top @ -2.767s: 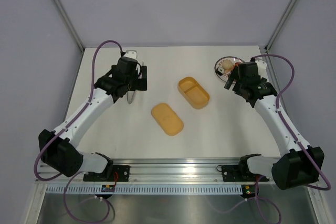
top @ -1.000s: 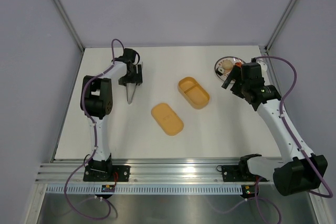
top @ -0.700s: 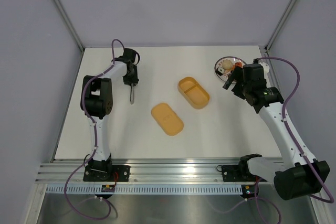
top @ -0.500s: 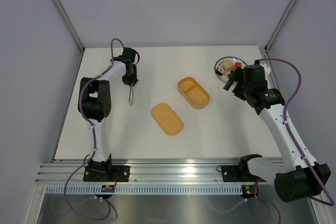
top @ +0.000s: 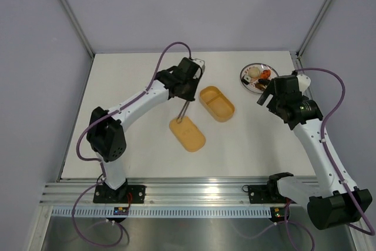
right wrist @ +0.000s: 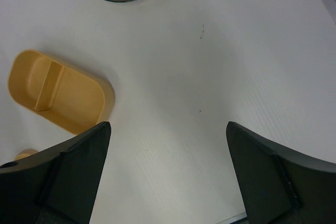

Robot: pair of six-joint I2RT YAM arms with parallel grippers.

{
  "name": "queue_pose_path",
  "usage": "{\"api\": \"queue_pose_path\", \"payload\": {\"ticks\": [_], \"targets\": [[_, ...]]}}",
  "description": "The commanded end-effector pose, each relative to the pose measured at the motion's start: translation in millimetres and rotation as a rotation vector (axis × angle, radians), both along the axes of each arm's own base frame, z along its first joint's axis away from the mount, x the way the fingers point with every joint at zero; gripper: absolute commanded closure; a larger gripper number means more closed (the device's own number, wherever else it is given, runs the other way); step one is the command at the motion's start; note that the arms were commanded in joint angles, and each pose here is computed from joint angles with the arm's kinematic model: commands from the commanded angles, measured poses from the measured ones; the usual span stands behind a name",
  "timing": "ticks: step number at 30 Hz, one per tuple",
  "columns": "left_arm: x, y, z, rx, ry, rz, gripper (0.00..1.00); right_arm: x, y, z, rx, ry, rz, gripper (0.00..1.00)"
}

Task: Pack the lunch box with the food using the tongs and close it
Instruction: Place the clamp at the center of the board.

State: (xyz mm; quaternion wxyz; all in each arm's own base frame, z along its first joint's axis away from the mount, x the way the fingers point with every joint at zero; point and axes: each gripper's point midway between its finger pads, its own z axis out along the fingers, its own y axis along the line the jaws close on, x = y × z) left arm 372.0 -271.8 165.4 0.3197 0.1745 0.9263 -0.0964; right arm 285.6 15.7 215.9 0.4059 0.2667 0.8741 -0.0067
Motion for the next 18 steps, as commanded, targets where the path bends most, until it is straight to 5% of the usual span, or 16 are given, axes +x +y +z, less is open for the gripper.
{"api": "queue_pose_path", "payload": {"ticks": [1,9,18], "targets": [[-32.9,-59.1,32.9,-0.097,-0.019,-0.109,0.80,-8.1,-21.2,32.8,-0.028,-0.060,-0.091,0.01],[-91.2,-171.8,13.6,-0.149,0.052,-0.289,0.79,-38.6,-57.9,67.4,-0.023,-0.217,-0.263,0.01],[-103.0,-243.3,-4.1,-0.198,0.066,-0.366,0.75,-74.2,-70.2,82.5,0.005,-0.347,-0.346,0.01]]}}
